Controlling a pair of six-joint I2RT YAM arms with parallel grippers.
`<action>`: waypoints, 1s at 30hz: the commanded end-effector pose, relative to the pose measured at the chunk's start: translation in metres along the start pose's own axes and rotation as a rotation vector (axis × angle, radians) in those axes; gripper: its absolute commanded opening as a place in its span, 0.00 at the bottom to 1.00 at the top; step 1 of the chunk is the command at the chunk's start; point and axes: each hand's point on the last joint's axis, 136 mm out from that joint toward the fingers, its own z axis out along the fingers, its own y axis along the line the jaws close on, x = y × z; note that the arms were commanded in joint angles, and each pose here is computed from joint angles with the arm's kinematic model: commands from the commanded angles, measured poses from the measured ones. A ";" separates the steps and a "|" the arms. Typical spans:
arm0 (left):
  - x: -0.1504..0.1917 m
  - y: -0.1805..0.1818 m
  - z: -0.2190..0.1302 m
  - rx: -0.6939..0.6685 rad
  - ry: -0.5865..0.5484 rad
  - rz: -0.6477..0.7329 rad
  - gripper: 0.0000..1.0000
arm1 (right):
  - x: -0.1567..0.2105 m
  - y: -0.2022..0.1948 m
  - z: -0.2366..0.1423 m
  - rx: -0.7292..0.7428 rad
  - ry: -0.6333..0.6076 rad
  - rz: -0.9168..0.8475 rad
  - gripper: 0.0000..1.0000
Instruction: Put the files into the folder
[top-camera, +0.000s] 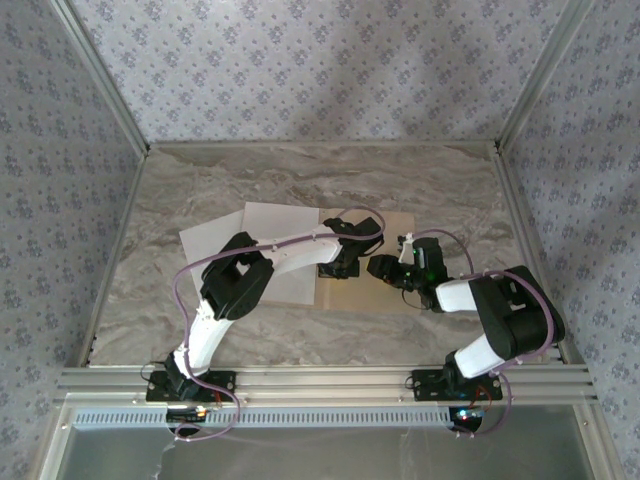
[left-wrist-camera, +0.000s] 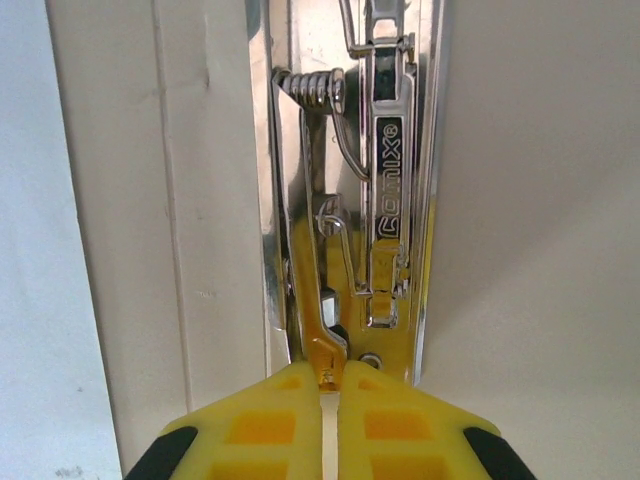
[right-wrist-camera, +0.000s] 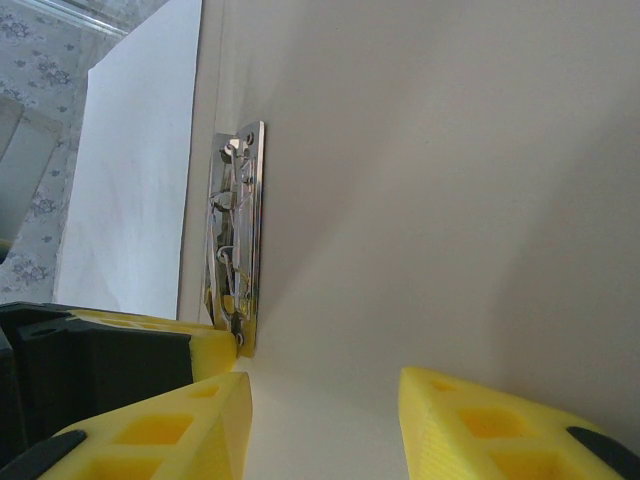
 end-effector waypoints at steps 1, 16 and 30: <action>0.036 -0.016 0.036 0.026 0.119 0.033 0.08 | 0.038 -0.033 0.002 0.114 0.125 0.105 0.45; -0.014 0.007 -0.026 -0.056 -0.019 0.055 0.09 | 0.038 -0.034 0.002 0.113 0.127 0.107 0.45; -0.054 0.027 -0.065 -0.068 -0.097 0.070 0.33 | 0.037 -0.039 0.000 0.123 0.123 0.128 0.46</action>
